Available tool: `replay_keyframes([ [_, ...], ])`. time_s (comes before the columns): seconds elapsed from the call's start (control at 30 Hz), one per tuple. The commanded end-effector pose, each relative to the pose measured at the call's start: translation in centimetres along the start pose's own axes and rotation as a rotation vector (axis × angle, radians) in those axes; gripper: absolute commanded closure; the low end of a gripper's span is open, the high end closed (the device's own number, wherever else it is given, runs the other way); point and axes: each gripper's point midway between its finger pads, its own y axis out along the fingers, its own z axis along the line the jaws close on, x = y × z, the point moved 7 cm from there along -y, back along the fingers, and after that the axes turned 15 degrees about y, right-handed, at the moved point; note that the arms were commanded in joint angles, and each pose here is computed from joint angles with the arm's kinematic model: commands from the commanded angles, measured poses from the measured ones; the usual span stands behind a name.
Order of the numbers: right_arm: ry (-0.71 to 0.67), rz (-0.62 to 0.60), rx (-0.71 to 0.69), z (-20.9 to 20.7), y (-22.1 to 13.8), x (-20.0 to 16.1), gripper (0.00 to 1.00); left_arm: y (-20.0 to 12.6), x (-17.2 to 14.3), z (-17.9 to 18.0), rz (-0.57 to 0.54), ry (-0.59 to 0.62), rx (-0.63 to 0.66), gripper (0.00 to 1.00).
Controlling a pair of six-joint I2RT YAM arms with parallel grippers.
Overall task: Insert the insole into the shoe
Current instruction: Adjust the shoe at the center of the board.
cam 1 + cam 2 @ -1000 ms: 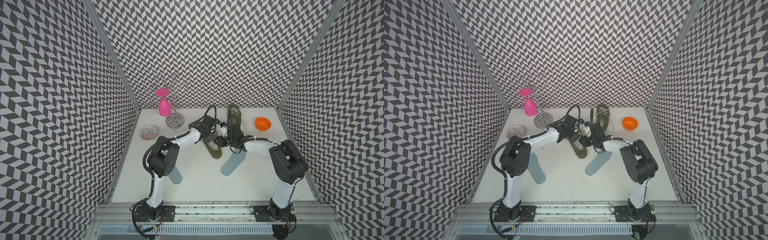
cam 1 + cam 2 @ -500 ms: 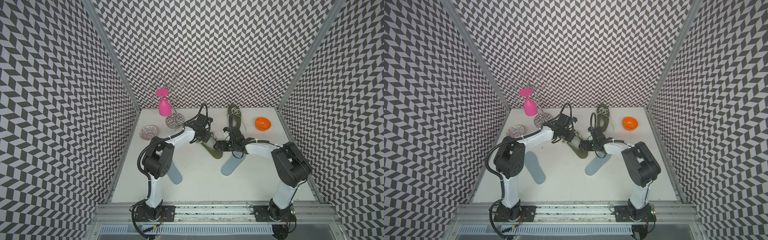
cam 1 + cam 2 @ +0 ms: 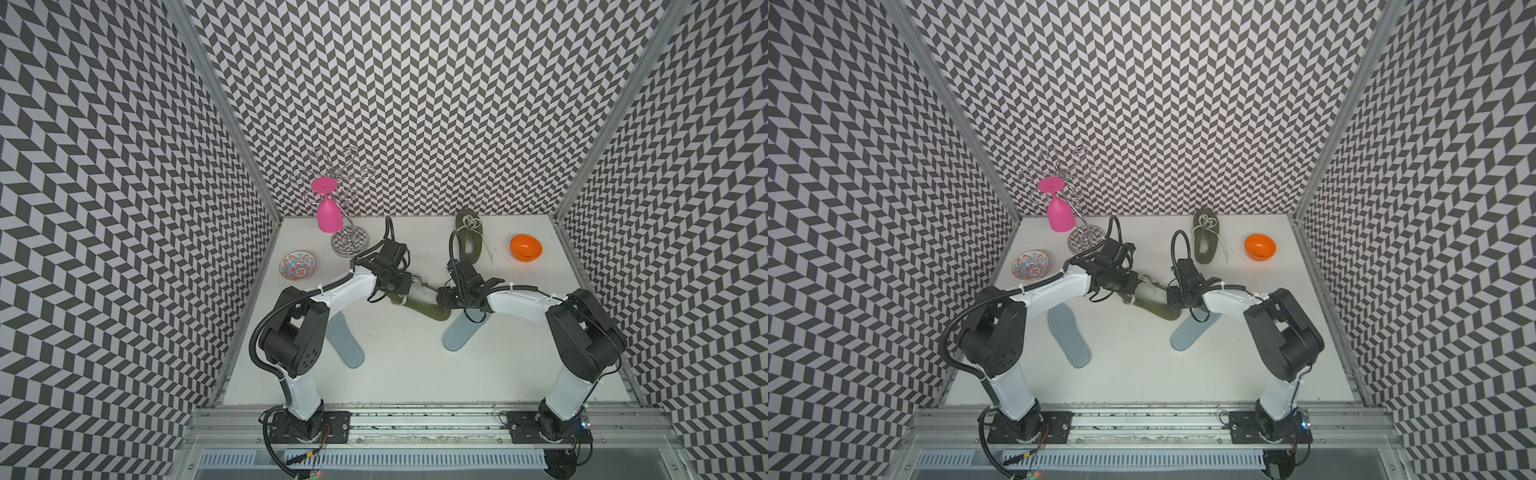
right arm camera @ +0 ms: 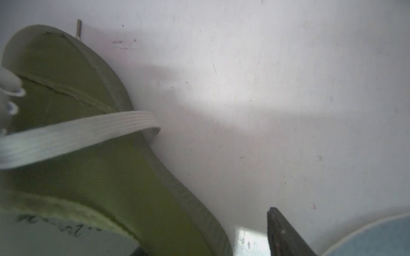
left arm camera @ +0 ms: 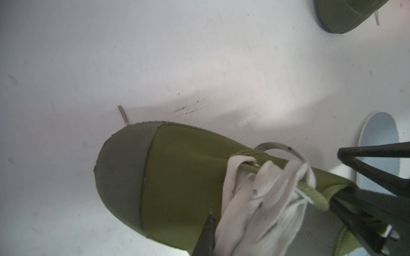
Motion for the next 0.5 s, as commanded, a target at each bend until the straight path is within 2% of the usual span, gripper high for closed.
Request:
replay_keyframes([
  [0.0,-0.022,-0.027,-0.089,-2.0,-0.7,0.5,0.45,-1.9,0.0,1.6,-0.1,-0.068,-0.086,0.81],
  [0.23,-0.046,-0.009,-0.016,-2.2,-0.6,0.8,0.57,-2.6,-3.8,4.9,-0.1,-0.144,-0.147,0.81],
  [0.27,-0.057,0.001,-0.001,-2.1,-0.3,0.7,0.62,-2.6,-4.2,5.3,-0.103,-0.161,-0.157,0.82],
  [0.3,-0.063,0.009,0.009,-2.0,0.1,0.7,0.75,-2.6,-4.5,5.5,-0.108,-0.18,-0.175,0.81],
  [0.33,-0.072,0.015,0.019,-1.8,0.3,0.7,0.79,-2.6,-4.5,5.5,-0.113,-0.194,-0.197,0.81],
  [0.4,-0.087,0.022,0.057,-1.2,0.6,0.8,0.8,-2.4,-4.3,5.5,-0.123,-0.208,-0.214,0.81],
  [0.47,-0.097,0.027,0.082,-0.6,0.7,1.0,0.77,-2.1,-4.2,5.5,-0.115,-0.21,-0.21,0.82],
])
